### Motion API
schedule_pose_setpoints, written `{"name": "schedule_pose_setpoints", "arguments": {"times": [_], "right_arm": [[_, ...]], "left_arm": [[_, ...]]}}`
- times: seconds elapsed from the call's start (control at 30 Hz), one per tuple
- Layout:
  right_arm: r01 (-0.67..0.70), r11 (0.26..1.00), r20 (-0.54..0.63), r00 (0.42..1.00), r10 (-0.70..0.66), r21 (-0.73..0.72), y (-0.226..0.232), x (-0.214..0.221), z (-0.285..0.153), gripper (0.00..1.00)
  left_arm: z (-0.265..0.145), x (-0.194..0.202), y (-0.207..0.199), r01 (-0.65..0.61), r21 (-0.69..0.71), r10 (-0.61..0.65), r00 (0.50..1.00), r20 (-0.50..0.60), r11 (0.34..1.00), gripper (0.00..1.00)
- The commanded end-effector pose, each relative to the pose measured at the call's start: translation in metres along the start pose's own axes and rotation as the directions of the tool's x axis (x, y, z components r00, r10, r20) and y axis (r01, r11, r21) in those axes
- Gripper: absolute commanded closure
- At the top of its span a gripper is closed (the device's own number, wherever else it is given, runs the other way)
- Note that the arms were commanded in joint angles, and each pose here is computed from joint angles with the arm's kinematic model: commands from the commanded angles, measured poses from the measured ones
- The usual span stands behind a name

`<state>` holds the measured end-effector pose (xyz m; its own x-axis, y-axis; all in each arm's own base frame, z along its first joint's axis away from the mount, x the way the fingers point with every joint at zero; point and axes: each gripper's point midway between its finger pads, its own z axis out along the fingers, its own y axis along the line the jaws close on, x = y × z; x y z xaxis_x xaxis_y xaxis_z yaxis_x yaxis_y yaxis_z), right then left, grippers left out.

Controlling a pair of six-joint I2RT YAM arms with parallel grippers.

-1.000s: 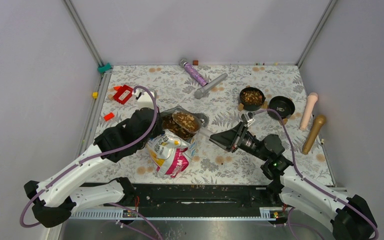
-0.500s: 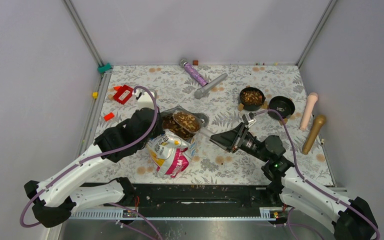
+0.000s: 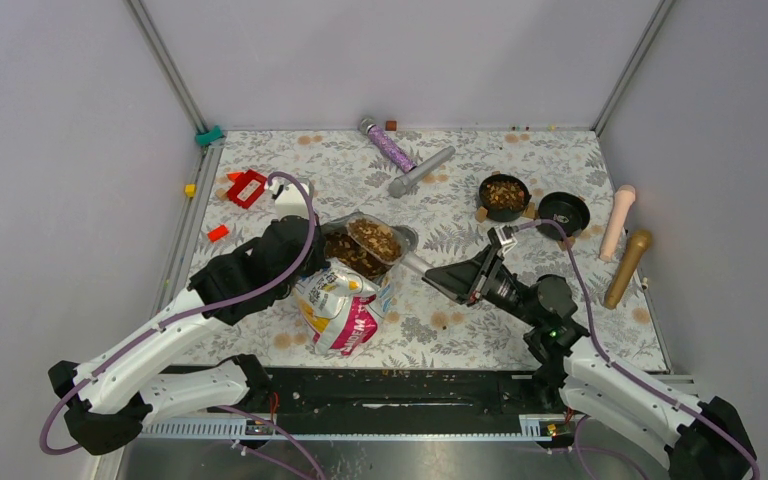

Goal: Serve the pet food
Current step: Collect the pet food from the pet food bag.

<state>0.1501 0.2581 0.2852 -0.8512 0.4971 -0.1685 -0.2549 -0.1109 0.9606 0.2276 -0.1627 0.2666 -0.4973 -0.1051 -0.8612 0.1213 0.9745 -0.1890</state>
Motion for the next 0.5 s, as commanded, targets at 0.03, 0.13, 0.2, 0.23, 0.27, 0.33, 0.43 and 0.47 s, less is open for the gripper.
{"name": "schedule_pose_setpoints", "arguments": {"times": [0.03, 0.13, 0.2, 0.23, 0.27, 0.33, 0.43, 0.47], "right_arm": [[-0.029, 0.982, 0.012, 0.999, 0.032, -0.188, 0.028, -0.002, -0.004, 1.00], [-0.027, 0.990, -0.050, 0.999, 0.021, -0.138, 0.023, 0.005, 0.009, 1.00], [-0.042, 0.982, -0.067, 0.997, 0.030, -0.184, 0.030, 0.008, 0.008, 1.00], [-0.053, 0.975, -0.048, 0.998, 0.043, -0.217, 0.033, 0.004, 0.005, 1.00], [-0.061, 0.972, -0.032, 0.998, 0.055, -0.227, 0.034, 0.002, 0.005, 1.00], [-0.062, 0.977, -0.060, 0.997, 0.051, -0.205, 0.032, 0.005, 0.009, 1.00], [-0.060, 0.972, -0.063, 0.997, 0.047, -0.228, 0.037, 0.006, 0.006, 1.00], [-0.056, 0.970, -0.050, 0.998, 0.045, -0.237, 0.040, 0.004, 0.004, 1.00]], "left_arm": [[-0.009, -0.029, -0.022, 0.090, 0.097, -0.099, 0.991, 0.090, 0.991, 1.00], [-0.010, -0.030, -0.023, 0.089, 0.104, -0.098, 0.991, 0.088, 0.991, 1.00], [-0.010, -0.029, -0.023, 0.091, 0.104, -0.101, 0.991, 0.089, 0.990, 1.00], [-0.010, -0.030, -0.022, 0.094, 0.102, -0.104, 0.990, 0.092, 0.990, 1.00], [-0.011, -0.031, -0.022, 0.097, 0.102, -0.107, 0.990, 0.095, 0.990, 1.00], [-0.011, -0.031, -0.020, 0.097, 0.100, -0.107, 0.989, 0.098, 0.990, 1.00], [-0.012, -0.032, -0.021, 0.098, 0.103, -0.108, 0.989, 0.099, 0.990, 1.00], [-0.012, -0.031, -0.021, 0.097, 0.104, -0.107, 0.990, 0.097, 0.990, 1.00]]}}
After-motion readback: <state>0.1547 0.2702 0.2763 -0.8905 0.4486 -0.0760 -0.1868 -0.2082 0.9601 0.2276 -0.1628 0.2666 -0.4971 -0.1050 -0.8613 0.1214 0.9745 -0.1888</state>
